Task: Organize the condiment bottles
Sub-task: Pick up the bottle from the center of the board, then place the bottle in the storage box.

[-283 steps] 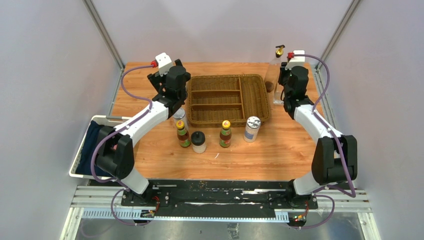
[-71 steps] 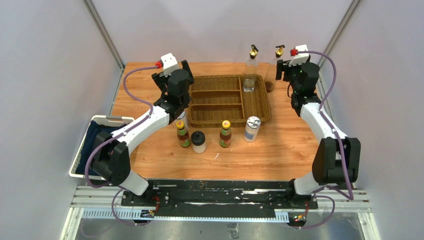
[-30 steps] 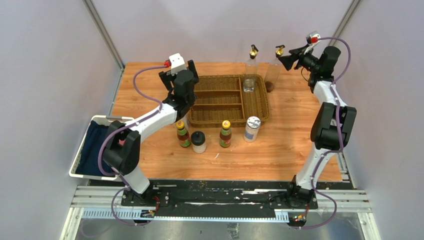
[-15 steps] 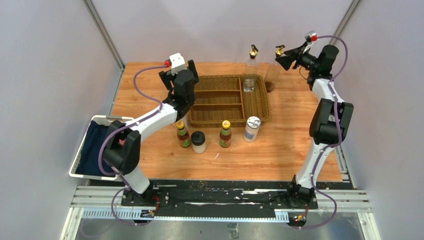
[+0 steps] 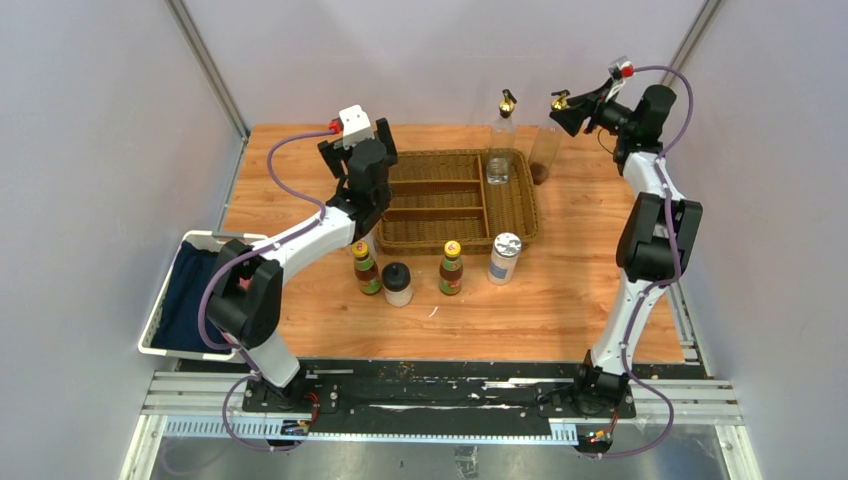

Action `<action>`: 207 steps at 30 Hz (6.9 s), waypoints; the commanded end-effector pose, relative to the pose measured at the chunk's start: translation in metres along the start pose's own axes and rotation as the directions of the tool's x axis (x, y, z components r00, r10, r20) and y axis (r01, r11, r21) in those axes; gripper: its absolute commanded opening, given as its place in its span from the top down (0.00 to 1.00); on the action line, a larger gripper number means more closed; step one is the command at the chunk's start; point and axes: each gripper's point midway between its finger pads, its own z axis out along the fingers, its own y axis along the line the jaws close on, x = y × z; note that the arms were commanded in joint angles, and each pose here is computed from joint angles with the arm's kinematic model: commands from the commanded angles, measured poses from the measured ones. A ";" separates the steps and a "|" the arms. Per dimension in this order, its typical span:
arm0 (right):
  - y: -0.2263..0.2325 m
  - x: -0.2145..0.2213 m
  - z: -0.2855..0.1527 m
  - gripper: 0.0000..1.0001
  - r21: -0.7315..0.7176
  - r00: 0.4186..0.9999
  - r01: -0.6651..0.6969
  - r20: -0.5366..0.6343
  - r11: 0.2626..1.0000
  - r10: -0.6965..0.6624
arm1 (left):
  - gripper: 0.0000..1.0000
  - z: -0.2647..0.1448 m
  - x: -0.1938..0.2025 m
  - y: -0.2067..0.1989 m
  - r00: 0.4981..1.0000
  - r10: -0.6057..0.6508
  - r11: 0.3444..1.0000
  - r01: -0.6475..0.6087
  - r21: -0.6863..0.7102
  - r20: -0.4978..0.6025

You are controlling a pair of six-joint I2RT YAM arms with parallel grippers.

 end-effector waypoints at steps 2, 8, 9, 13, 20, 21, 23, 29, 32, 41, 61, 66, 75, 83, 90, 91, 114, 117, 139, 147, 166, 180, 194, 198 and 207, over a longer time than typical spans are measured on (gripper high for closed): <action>0.003 0.006 0.011 0.28 -0.039 1.000 -0.006 -0.022 0.999 0.005 | 0.00 0.002 -0.008 -0.002 0.999 -0.017 1.000 0.018 -0.022 0.032; 0.003 0.011 0.019 0.28 -0.047 0.999 -0.010 -0.031 0.999 0.008 | 0.00 0.002 -0.009 -0.001 0.999 -0.014 1.000 0.015 -0.027 0.036; 0.004 0.013 0.021 0.28 -0.051 0.999 -0.011 -0.035 0.999 0.009 | 0.00 0.001 -0.009 0.000 0.999 -0.014 0.999 0.015 -0.028 0.036; 0.005 0.017 0.026 0.30 -0.059 0.999 -0.015 -0.045 0.998 0.012 | 0.00 0.001 -0.009 0.001 0.999 -0.012 0.999 0.013 -0.030 0.040; 0.006 0.023 0.035 0.35 -0.063 0.998 -0.014 -0.068 0.998 0.010 | 0.00 0.000 -0.007 0.003 0.999 -0.005 0.999 0.007 -0.034 0.043; 0.005 0.024 0.035 0.37 -0.062 0.998 -0.014 -0.070 0.998 0.010 | 0.00 0.000 -0.007 0.004 0.999 -0.004 0.999 0.005 -0.035 0.044; 0.005 0.025 0.036 0.40 -0.060 0.997 -0.015 -0.072 0.998 0.010 | 0.00 0.000 -0.006 0.004 0.999 -0.003 0.999 0.005 -0.037 0.045; 0.001 0.030 0.035 0.60 -0.043 0.997 -0.015 -0.081 0.999 0.012 | 0.00 0.000 -0.005 0.004 0.999 -0.003 0.999 0.005 -0.037 0.045; 0.001 0.028 0.035 0.75 -0.037 0.997 -0.008 -0.081 0.999 0.005 | 0.00 0.000 -0.006 0.004 0.999 -0.006 0.999 0.007 -0.037 0.046; 0.004 0.023 0.035 1.00 -0.031 0.996 0.002 -0.084 1.000 -0.005 | 0.00 -0.001 -0.007 0.004 0.999 -0.013 0.999 0.015 -0.029 0.047; 0.009 0.000 0.047 1.00 0.228 0.978 0.196 -0.113 0.954 -0.174 | 0.00 -0.005 -0.008 0.008 0.999 -0.001 1.000 0.002 -0.020 0.045; 0.007 0.000 0.043 1.00 0.311 0.974 0.224 -0.095 0.924 -0.204 | 0.00 -0.005 -0.008 0.009 0.999 0.009 1.000 -0.008 -0.016 0.044; 0.006 -0.002 0.034 1.00 0.424 0.965 0.247 -0.027 0.871 -0.261 | 0.00 -0.007 -0.007 0.010 0.999 0.016 1.000 -0.015 -0.010 0.041; 0.006 -0.008 0.028 1.00 0.496 0.956 0.233 0.039 0.836 -0.290 | 0.00 -0.007 -0.006 0.010 0.999 0.020 1.000 -0.020 -0.006 0.040; 0.017 -0.017 0.031 1.00 0.519 0.949 0.231 0.064 0.823 -0.307 | 0.00 -0.009 -0.007 0.011 0.999 0.017 1.000 -0.017 -0.003 0.041; 0.021 -0.019 0.034 1.00 0.516 0.948 0.231 0.070 0.825 -0.309 | 0.00 -0.009 -0.007 0.011 0.999 0.017 1.000 -0.017 -0.003 0.040; 0.057 -0.086 -0.001 1.00 0.605 0.910 0.253 0.115 0.755 -0.397 | 0.00 -0.021 -0.016 0.013 0.999 0.012 1.000 -0.013 0.028 0.047; 0.062 -0.092 -0.010 1.00 0.621 0.910 0.245 0.117 0.745 -0.397 | 0.00 -0.025 -0.019 0.012 0.999 0.011 0.999 -0.013 0.037 0.049; 0.127 -0.106 -0.046 1.00 0.707 0.941 0.152 0.110 0.691 -0.319 | 0.00 -0.065 -0.016 0.016 0.999 0.039 0.996 -0.040 0.078 0.024; 0.154 -0.099 -0.048 1.00 0.721 0.942 0.154 0.098 0.675 -0.320 | 0.00 -0.078 -0.016 0.021 0.999 0.024 0.996 -0.026 0.090 0.023; 0.188 -0.078 -0.023 1.00 0.737 0.943 0.129 0.116 0.664 -0.312 | 0.00 -0.090 -0.020 0.029 0.999 0.016 0.996 -0.019 0.091 0.030; 0.190 -0.058 -0.004 1.00 0.743 0.945 0.114 0.123 0.659 -0.302 | 0.00 -0.087 -0.027 0.023 0.999 -0.002 0.996 -0.001 0.086 0.038; 0.184 -0.034 0.005 1.00 0.749 0.951 0.090 0.131 0.657 -0.280 | 0.00 -0.082 -0.025 0.016 0.999 0.024 0.996 -0.027 0.084 0.036; 0.183 -0.029 0.008 1.00 0.750 0.953 0.082 0.135 0.657 -0.273 | 0.00 -0.081 -0.023 0.013 0.999 0.036 0.996 -0.038 0.083 0.034; 0.180 -0.022 0.011 1.00 0.752 0.954 0.066 0.146 0.656 -0.263 | 0.00 -0.078 -0.020 0.009 0.998 0.056 0.995 -0.058 0.078 0.032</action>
